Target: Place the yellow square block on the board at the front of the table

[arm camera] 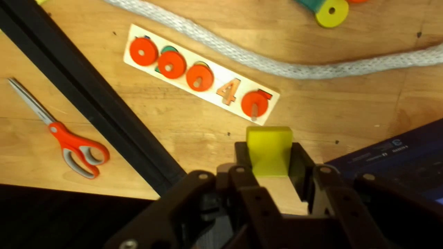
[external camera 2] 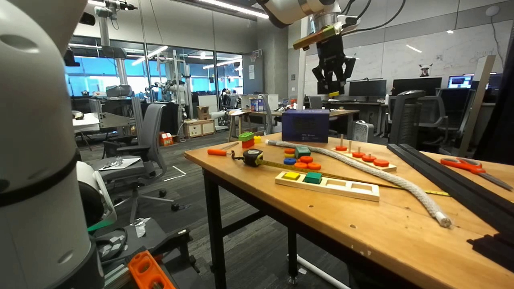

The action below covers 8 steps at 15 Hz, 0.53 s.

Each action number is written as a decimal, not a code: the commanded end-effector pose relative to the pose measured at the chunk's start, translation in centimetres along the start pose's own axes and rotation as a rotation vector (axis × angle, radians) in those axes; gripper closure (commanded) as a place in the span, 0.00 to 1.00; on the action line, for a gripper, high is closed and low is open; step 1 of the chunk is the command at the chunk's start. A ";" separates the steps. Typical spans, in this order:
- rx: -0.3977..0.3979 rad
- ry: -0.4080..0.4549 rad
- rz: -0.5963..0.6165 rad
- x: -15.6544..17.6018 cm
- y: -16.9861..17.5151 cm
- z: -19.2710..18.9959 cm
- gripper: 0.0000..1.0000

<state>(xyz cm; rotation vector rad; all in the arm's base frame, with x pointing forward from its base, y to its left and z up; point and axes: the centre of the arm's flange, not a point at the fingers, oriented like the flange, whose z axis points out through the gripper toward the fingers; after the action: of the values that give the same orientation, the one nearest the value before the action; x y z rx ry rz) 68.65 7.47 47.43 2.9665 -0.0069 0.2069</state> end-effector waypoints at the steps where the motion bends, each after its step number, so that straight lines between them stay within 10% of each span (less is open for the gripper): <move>1: -0.028 -0.058 0.018 -6.1 4.0 0.0 0.81; 8: 0.031 -0.184 -0.046 -12.4 7.9 3.3 0.81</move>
<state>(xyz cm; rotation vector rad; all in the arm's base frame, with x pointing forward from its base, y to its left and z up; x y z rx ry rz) 60.77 0.22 44.33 2.9659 -0.0286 -0.0308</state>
